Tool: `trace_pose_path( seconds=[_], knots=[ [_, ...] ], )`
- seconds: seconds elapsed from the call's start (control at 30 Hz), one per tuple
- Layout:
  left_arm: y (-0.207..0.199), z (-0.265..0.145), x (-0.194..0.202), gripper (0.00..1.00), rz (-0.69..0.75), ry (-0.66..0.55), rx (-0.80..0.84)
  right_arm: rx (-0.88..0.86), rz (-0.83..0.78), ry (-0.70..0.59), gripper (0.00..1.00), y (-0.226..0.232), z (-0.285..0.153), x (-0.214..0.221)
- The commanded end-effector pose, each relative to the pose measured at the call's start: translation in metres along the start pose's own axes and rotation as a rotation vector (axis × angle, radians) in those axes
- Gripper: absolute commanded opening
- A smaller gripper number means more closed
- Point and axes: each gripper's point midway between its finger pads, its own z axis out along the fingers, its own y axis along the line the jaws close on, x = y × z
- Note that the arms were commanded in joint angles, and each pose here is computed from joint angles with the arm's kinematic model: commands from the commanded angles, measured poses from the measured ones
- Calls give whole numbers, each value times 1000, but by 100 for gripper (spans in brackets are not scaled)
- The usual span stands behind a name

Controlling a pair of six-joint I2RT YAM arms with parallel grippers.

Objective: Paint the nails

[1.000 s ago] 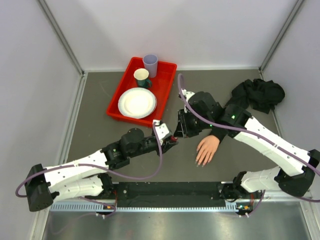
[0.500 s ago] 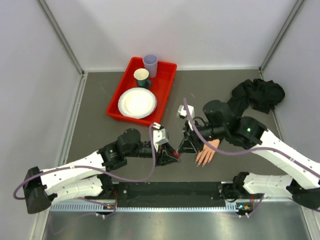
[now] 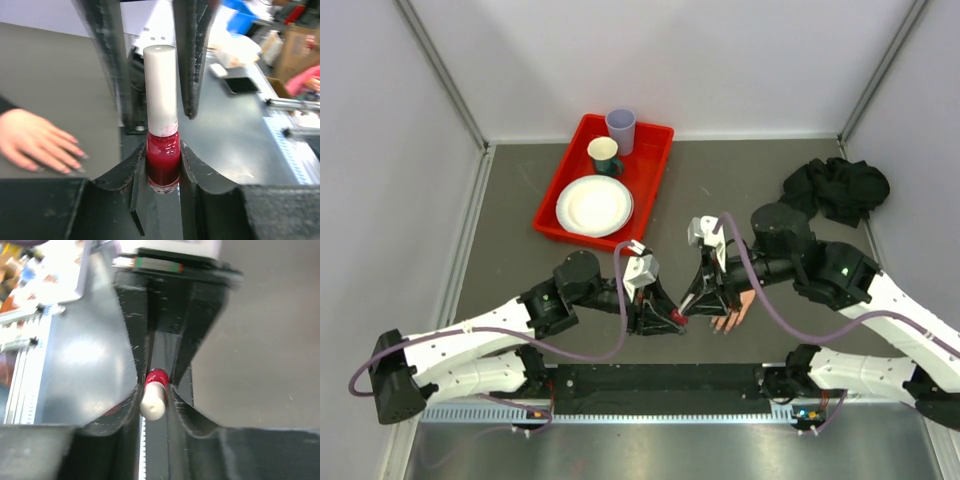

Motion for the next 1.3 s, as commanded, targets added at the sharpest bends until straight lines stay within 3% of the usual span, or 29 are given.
trace_pose_path(
  seconds=[0.0,0.07,0.27,0.33,0.5,0.63,0.7,1.27],
  knots=[
    [24,-6,-39,0,170,-91,-189,297,99,-120,45,-37,-19,-28],
    [51,-13,-38,0,194,-79,-334,408,198,-100,60,-51,-26,-21],
    [92,-26,-27,0,240,-34,-541,648,540,-179,67,-76,-42,-21],
    [101,-30,-24,0,250,-31,-583,644,604,-188,63,-76,-39,-25],
    [106,-29,-16,0,246,-27,-593,649,688,-72,63,-80,-21,-15],
    [105,-30,-14,0,240,-43,-588,635,693,-65,46,-84,-11,-16],
    [104,-30,-13,0,235,-45,-586,632,700,-43,43,-86,-6,-14],
    [98,-30,-11,0,238,-33,-557,565,704,14,37,-87,15,-5]
  ],
)
